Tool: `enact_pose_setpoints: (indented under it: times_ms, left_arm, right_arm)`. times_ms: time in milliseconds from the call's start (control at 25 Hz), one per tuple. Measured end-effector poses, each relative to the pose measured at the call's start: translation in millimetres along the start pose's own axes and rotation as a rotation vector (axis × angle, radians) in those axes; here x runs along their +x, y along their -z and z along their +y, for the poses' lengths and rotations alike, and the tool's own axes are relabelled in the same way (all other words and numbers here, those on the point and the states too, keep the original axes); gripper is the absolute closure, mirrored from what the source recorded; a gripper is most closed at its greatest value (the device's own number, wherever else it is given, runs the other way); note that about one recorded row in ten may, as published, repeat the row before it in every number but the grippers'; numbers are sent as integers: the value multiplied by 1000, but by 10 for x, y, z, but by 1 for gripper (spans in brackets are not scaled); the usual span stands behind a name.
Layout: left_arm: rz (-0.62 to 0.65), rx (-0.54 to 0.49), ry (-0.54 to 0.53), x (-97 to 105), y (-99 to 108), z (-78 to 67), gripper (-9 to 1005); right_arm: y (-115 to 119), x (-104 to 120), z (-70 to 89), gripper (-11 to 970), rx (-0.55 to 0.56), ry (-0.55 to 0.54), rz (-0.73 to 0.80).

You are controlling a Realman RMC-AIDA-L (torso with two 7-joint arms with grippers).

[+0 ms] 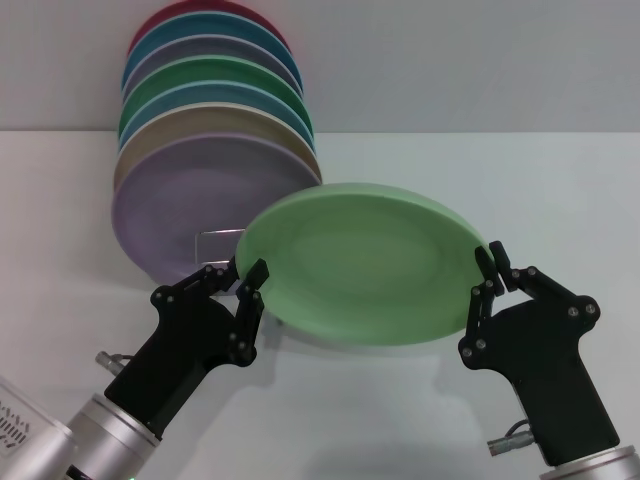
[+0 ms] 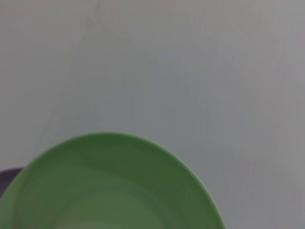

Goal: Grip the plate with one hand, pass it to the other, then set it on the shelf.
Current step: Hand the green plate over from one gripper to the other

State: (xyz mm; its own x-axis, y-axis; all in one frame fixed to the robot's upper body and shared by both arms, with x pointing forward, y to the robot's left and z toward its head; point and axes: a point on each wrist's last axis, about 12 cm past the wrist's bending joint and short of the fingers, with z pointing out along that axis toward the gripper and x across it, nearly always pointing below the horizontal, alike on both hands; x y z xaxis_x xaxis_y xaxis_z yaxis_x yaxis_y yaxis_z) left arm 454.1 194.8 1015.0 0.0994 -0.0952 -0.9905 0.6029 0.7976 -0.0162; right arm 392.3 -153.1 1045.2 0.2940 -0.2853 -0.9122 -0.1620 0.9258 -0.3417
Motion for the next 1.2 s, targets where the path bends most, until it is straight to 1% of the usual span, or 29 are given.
enact_pose_setpoints:
  times_ms: [440,840,1200]
  left_arm:
    - [-1,3,-5,-4,-14,9,906]
    - [3,4,-12,1,-5,18,945]
    - [6,-13,-12,6,8,41,933]
  right_arm:
    - [-6,5,6,846,-6,0,3]
    - [-11,-1,6,838,-5,3,1]
    - [-9,15,-19,831,-9,13,-3]
